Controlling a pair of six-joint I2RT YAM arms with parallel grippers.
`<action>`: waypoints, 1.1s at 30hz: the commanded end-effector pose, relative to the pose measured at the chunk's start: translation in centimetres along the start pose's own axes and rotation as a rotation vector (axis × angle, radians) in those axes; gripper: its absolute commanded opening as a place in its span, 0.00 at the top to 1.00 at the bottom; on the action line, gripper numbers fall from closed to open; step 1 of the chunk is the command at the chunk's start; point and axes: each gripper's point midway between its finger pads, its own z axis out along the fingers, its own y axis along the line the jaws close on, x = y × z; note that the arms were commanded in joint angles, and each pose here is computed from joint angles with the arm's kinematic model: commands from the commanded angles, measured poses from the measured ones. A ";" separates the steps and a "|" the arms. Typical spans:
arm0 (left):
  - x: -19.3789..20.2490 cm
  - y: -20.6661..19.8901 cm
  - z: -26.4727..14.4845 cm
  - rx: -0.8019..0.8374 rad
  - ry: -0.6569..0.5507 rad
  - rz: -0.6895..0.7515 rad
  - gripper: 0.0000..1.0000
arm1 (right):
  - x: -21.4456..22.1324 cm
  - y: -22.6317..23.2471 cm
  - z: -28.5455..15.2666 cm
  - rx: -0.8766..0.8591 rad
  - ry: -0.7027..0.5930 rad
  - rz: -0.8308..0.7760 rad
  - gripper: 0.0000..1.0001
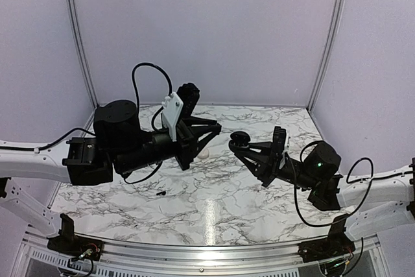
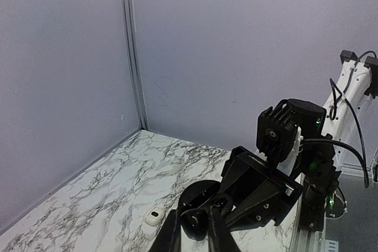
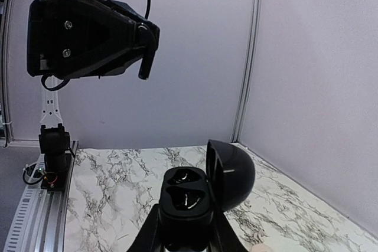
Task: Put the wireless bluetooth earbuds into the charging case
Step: Insert the right earbud into the right side groove of the charging case.
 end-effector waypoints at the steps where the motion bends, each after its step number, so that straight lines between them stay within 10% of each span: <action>1: -1.7 -0.8 1.0 0.004 -0.085 0.009 0.86 | -2.8 -0.8 1.4 0.088 -0.079 -0.081 1.00; 33: 0.7 -1.0 2.9 -0.019 -0.040 -0.014 0.88 | -2.8 0.8 3.1 0.084 -0.054 -0.057 1.00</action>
